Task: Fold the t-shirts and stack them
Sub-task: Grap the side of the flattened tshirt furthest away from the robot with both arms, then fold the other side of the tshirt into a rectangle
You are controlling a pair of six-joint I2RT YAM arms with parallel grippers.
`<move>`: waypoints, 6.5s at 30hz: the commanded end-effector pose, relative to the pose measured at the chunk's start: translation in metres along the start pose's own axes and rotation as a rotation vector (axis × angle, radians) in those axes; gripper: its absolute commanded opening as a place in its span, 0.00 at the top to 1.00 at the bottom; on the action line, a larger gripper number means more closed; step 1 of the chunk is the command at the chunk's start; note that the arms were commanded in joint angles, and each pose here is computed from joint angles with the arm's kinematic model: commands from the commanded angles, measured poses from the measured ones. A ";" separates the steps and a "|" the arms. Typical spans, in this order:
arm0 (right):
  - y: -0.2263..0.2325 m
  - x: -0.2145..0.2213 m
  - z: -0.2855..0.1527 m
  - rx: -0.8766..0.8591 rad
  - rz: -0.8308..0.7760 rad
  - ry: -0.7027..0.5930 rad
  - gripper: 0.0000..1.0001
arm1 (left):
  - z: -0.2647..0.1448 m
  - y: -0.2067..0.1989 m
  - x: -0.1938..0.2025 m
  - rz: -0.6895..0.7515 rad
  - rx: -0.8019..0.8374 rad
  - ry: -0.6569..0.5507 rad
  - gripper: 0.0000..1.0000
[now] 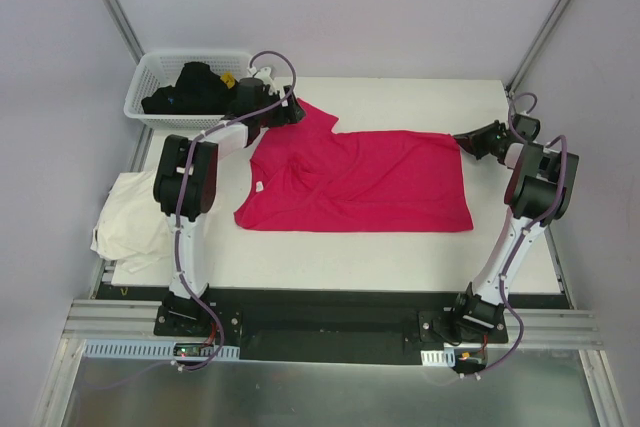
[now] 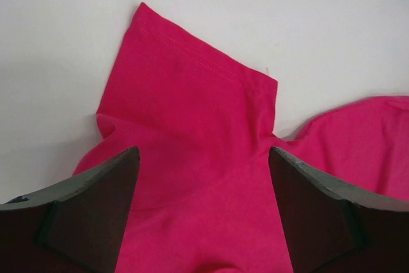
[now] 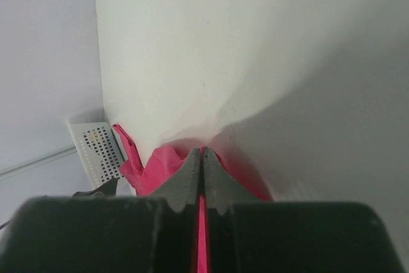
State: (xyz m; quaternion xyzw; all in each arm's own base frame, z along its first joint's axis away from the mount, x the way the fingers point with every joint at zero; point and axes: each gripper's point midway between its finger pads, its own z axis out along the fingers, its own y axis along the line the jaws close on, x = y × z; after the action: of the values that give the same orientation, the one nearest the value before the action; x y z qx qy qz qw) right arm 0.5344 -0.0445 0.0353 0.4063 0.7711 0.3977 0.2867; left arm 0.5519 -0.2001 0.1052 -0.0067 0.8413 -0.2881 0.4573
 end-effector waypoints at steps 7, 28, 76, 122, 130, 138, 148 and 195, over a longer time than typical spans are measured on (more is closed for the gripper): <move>0.033 0.004 -0.019 -0.073 -0.080 -0.004 0.99 | 0.030 0.009 -0.021 -0.049 0.010 0.028 0.19; 0.023 0.014 -0.027 -0.062 -0.067 0.002 0.99 | 0.069 0.042 -0.047 -0.067 -0.013 0.032 0.19; 0.048 -0.001 -0.047 -0.143 -0.056 -0.035 0.99 | 0.073 0.044 0.015 -0.207 -0.044 0.299 0.85; 0.042 0.006 -0.043 -0.159 -0.049 -0.004 0.99 | 0.023 -0.008 -0.078 0.020 -0.136 0.077 1.00; 0.044 0.001 -0.040 -0.163 -0.041 -0.010 0.99 | 0.019 -0.002 -0.068 0.032 -0.152 0.100 1.00; 0.048 -0.004 -0.038 -0.169 -0.036 -0.018 0.99 | 0.007 0.002 -0.067 0.047 -0.185 0.102 1.00; 0.051 -0.005 -0.037 -0.173 -0.037 -0.012 0.99 | -0.009 0.004 -0.064 0.048 -0.216 0.105 1.00; 0.068 0.017 -0.091 -0.198 -0.060 -0.035 0.99 | -0.105 -0.013 -0.021 0.005 -0.282 0.128 1.00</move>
State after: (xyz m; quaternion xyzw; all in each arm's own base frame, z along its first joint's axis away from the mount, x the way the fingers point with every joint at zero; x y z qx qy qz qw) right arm 0.4871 -0.0379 0.1002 0.3887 0.7419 0.4499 0.3101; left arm 0.4906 -0.1546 0.1457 -0.0413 0.9126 -0.1642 0.3722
